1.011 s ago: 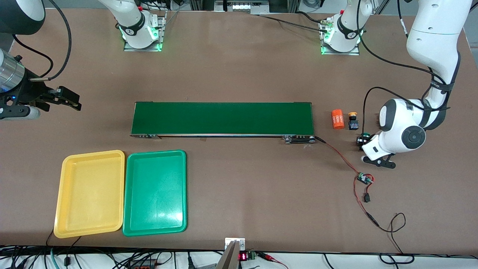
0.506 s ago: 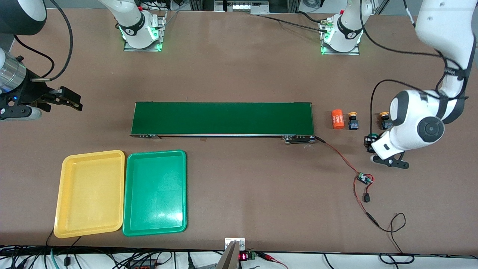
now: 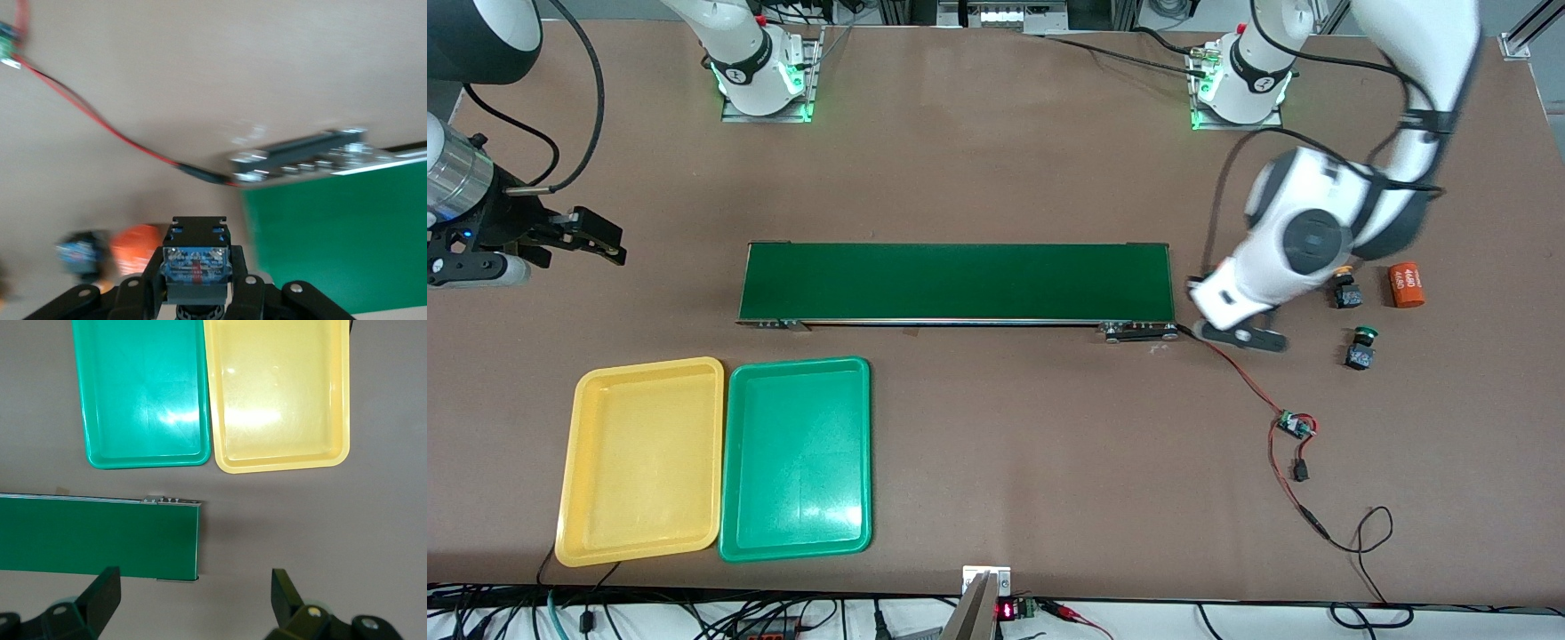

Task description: Sort buttons by color to trays

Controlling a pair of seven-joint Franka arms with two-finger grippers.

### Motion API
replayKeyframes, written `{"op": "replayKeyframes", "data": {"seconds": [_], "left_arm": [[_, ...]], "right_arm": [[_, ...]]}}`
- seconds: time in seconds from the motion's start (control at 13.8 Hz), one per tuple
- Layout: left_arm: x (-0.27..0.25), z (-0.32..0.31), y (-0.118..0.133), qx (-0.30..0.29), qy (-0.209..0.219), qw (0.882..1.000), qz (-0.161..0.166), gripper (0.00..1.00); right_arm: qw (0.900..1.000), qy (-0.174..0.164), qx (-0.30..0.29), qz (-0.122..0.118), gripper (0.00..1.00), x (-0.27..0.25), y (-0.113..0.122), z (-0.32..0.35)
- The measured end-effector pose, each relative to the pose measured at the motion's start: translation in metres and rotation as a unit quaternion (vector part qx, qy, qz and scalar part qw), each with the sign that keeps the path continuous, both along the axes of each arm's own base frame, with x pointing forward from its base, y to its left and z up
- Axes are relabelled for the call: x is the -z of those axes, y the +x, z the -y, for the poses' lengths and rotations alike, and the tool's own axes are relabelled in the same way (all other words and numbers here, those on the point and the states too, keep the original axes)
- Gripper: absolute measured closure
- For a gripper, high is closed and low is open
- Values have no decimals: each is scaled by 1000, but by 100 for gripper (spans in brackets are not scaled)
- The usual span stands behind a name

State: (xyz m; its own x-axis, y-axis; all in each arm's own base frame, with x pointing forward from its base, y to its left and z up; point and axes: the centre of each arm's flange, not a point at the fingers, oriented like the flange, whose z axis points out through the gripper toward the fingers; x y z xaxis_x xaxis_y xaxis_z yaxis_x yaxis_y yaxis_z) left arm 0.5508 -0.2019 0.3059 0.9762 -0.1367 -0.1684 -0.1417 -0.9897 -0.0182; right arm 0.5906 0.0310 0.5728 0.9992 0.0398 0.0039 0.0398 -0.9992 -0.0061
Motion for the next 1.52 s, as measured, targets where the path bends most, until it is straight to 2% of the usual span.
{"op": "replayKeyframes", "data": {"seconds": [0.22,0.43,1.08,1.23,1.37,1.52], "left_arm": [[18,40,-15,-28,-28,999,-4,59],[50,60,-18,-47,-44,998,-7,59],[57,69,-21,-86,-45,995,-10,59],[55,70,-20,-87,-46,995,-7,46],[32,66,-11,-93,-51,994,14,28],[-3,21,12,-136,-52,988,43,6]], "right_arm": [[1000,0,0,0,0,0,0,0],[1000,0,0,0,0,0,0,0],[1000,-1,0,-1,0,17,11,0],[1000,-1,0,-5,0,24,14,-1],[1000,-2,-1,-9,0,29,16,-1],[1000,-2,-3,-11,0,32,17,-3]]}}
